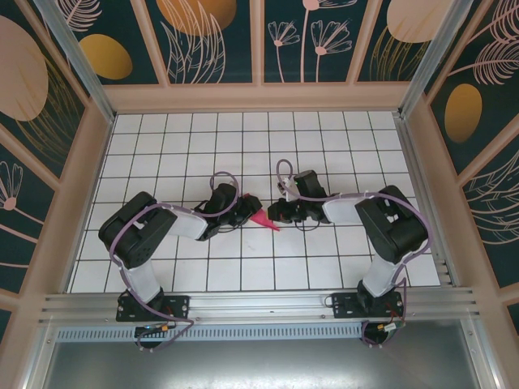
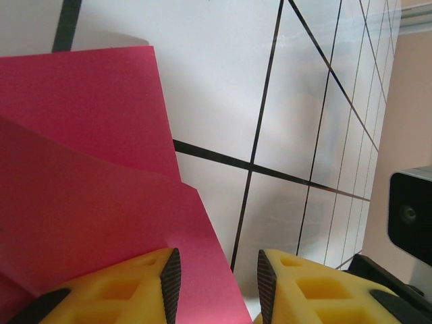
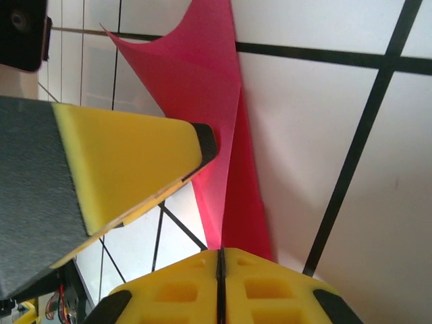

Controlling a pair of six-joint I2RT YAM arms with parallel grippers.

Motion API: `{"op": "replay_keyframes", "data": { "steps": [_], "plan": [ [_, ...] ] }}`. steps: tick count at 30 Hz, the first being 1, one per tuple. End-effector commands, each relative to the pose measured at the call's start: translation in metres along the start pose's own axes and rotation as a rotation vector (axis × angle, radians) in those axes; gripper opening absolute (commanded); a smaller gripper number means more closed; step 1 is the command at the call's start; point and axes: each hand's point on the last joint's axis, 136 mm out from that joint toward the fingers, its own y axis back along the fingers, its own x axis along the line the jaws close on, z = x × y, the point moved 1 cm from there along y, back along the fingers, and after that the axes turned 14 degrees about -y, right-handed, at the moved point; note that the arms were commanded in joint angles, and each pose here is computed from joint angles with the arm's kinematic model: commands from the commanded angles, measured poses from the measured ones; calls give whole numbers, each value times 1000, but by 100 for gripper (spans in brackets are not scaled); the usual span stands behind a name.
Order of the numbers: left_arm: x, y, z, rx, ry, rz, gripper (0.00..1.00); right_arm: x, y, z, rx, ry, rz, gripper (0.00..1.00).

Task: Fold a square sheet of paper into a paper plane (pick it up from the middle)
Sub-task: Fold the wing for the fifth time at the center of the table.

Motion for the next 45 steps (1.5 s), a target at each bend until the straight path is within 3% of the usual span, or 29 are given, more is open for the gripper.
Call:
{"op": "replay_keyframes", "data": {
  "steps": [1, 3, 6, 12, 22, 32, 45],
  "plan": [
    [9, 4, -1, -6, 0, 35, 39, 6, -3, -2, 27, 15, 36, 8],
    [9, 5, -1, -8, 0, 35, 39, 5, -4, -3, 40, 10, 41, 10],
    [9, 5, -1, -7, 2, 36, 39, 8, 0, -3, 8, 30, 52, 0],
    [15, 8, -2, -24, 26, 55, 39, 2, -6, -29, 115, 80, 82, 0],
    [20, 13, -2, -40, 46, 67, 39, -8, -13, -32, 126, 44, 55, 0],
    [18, 11, -2, -31, 40, 60, 39, 23, -6, -19, 104, 53, 131, 11],
    [-1, 19, 5, -81, 22, -39, 42, 15, -23, -19, 123, 38, 84, 15]
  ]
}}
